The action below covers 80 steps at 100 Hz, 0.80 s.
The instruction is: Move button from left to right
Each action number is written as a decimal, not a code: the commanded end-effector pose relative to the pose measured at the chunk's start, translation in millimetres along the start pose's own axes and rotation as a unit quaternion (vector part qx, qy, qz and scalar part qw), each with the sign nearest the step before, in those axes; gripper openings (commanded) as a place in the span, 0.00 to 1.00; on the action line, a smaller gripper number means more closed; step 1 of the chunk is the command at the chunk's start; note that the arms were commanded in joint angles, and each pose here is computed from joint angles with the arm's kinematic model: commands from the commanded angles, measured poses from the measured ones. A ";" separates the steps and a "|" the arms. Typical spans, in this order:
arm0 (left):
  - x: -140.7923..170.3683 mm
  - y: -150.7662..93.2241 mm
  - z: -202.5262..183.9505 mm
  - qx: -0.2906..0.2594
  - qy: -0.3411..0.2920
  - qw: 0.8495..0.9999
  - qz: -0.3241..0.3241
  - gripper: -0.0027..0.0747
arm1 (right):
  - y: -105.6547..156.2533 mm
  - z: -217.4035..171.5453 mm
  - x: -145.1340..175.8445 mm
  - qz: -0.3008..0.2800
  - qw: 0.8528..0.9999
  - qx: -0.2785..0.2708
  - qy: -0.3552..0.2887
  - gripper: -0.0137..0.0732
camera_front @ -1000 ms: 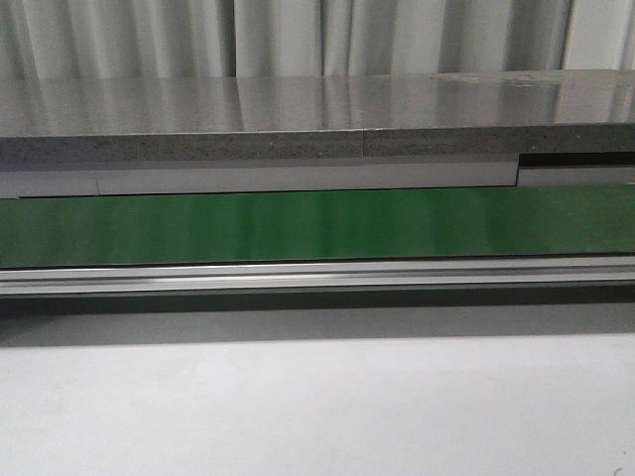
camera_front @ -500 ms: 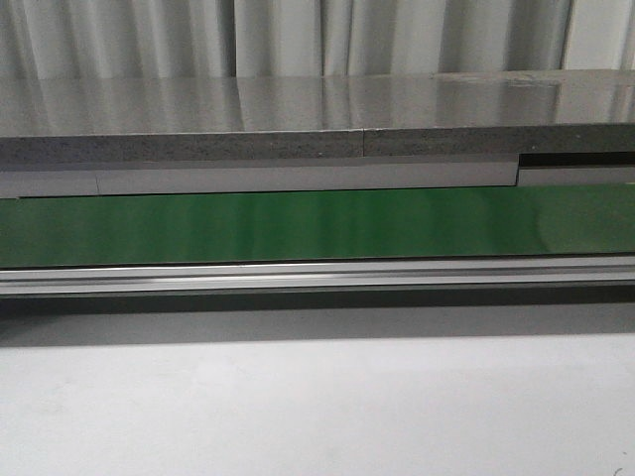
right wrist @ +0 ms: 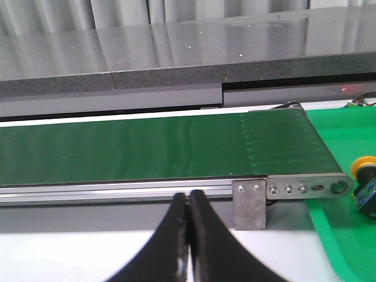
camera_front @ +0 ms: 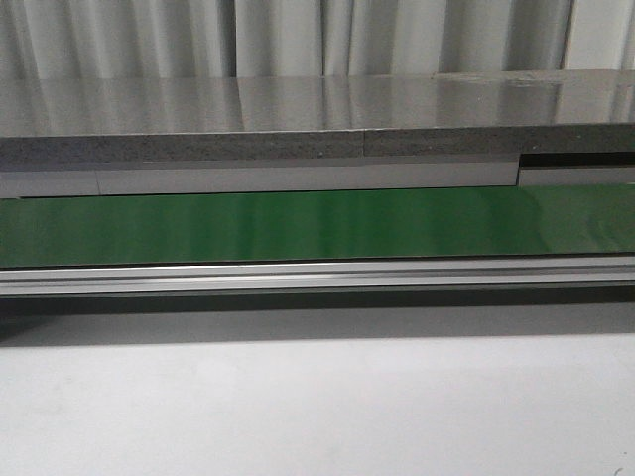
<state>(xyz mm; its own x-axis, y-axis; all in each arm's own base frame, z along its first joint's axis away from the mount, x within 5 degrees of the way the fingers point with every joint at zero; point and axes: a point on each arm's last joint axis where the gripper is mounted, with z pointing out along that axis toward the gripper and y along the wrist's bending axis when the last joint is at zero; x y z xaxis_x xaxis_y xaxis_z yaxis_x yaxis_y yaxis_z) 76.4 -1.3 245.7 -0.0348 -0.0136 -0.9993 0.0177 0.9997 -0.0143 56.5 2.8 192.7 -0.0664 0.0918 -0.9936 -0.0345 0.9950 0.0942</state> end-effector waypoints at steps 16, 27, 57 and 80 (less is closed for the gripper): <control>12.4 -1.1 -13.3 0.010 -0.068 0.998 -0.010 0.01 | 0.6 -3.0 -14.0 -0.003 0.998 -0.002 -0.060 0.08; 24.5 -0.9 -17.5 0.011 -0.077 0.997 -0.013 0.01 | 0.6 -3.0 -14.0 -0.003 0.998 -0.002 -0.060 0.08; 41.6 -0.7 -19.9 0.012 -0.085 0.996 -0.013 0.01 | 0.6 -3.0 -14.0 -0.003 0.998 -0.002 -0.060 0.08; 41.0 -0.8 -20.0 0.012 -0.088 0.996 -0.013 0.01 | 0.6 -3.0 -14.0 -0.003 0.998 -0.002 -0.060 0.08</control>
<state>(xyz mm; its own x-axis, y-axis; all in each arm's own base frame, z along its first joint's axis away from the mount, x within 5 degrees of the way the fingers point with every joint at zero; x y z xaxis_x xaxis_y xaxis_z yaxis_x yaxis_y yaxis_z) 56.0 -1.0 211.1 0.0722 -0.0264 -0.9970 0.0213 0.9995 -0.0250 56.5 2.8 192.7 -0.0664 0.0918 -0.9936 -0.0345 0.9950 0.0942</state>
